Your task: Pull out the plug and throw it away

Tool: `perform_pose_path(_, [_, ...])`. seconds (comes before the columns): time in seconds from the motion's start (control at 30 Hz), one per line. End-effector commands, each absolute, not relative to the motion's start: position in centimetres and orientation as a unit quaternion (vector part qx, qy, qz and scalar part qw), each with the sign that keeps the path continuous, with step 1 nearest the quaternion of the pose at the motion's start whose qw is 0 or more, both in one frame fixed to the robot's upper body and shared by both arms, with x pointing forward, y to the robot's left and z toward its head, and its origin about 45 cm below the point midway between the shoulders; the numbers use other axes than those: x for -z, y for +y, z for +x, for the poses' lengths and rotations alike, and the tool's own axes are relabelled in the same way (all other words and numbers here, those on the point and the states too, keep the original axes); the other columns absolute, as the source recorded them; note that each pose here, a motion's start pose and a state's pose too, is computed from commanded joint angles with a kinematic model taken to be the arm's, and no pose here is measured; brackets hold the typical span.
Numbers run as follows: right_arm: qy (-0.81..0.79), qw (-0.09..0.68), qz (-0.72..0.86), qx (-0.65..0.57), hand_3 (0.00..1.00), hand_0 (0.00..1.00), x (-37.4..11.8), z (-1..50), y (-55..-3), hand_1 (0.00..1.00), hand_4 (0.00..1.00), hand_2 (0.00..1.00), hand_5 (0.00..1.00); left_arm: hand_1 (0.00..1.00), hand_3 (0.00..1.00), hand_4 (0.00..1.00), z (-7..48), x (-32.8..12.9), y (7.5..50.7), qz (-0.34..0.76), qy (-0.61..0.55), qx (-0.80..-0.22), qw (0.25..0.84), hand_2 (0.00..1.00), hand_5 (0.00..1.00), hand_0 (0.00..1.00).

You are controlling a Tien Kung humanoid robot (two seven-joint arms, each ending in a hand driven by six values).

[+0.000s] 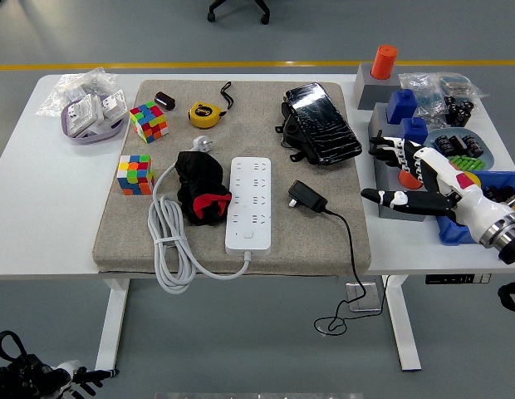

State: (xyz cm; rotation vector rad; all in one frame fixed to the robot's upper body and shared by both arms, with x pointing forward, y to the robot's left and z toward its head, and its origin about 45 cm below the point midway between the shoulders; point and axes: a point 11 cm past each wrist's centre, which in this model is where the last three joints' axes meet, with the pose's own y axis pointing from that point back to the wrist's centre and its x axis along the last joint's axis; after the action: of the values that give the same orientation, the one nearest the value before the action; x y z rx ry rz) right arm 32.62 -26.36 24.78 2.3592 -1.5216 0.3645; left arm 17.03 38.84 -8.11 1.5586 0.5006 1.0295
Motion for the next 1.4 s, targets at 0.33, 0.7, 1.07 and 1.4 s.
perform_pose_path(0.33, [-0.547,0.153,0.814,-0.121,0.861,0.852,-24.6,32.5,-27.0,0.83,0.998,0.803,0.36,0.662,0.653,0.823,16.6,8.1,39.4,0.656,0.221,-0.454,0.562,0.69,0.71,0.532])
perform_pose_path(0.7, [-0.566,0.144,0.802,-0.123,0.849,0.825,-25.3,32.7,-28.0,0.821,0.998,0.798,0.362,0.663,0.649,0.821,17.1,8.0,39.4,0.653,0.218,-0.459,0.562,0.69,0.715,0.531])
perform_pose_path(1.07, [-0.575,0.14,0.796,-0.126,0.849,0.803,-25.7,32.8,-28.5,0.803,0.998,0.791,0.365,0.662,0.648,0.813,17.2,8.0,39.3,0.652,0.218,-0.459,0.563,0.69,0.717,0.531])
perform_pose_path(1.4, [-0.579,0.137,0.793,-0.13,0.846,0.8,-26.1,32.8,-28.8,0.792,0.998,0.79,0.367,0.662,0.646,0.803,17.1,8.0,39.3,0.653,0.217,-0.458,0.562,0.69,0.722,0.531])
